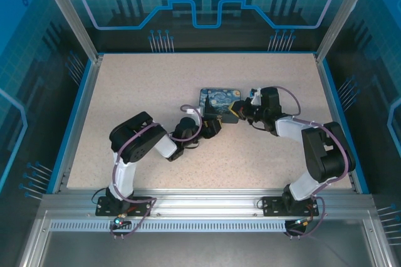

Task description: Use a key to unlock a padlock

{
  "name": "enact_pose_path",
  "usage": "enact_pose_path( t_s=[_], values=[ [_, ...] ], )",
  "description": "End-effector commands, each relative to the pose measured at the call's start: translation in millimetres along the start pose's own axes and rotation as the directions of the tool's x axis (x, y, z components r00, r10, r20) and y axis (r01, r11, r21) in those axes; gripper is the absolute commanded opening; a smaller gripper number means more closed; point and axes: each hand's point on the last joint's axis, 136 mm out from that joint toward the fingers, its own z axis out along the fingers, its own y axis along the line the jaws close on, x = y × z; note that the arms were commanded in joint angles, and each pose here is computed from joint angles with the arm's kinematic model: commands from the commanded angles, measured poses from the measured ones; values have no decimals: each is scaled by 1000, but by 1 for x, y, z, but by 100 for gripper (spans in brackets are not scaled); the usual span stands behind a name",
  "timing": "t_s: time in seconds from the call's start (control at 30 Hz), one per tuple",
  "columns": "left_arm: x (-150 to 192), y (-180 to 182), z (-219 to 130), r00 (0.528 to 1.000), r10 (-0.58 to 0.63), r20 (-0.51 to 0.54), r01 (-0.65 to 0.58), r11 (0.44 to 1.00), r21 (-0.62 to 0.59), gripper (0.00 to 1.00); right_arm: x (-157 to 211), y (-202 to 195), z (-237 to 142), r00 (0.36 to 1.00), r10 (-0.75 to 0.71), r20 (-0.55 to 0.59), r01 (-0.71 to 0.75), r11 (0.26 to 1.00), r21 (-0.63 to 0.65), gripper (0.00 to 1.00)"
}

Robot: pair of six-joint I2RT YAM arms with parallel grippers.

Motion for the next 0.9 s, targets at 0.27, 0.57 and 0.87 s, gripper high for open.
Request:
enact_pose_path(
  t_s=[0.27, 0.57, 0.87],
  values=[
    [0, 22, 9, 950, 278, -146, -304, 928, -215, 60, -3, -1, 10, 1000, -9, -7, 9, 1000, 17, 0],
    [10, 10, 33, 925, 347, -156, -367, 922, -125, 60, -2, -9, 16, 1000, 6, -18, -5, 1000, 29, 0],
    [10, -31, 49, 951, 277, -134, -271, 960, 67, 61, -4, -14, 17, 1000, 12, -19, -12, 999, 47, 0]
  ],
)
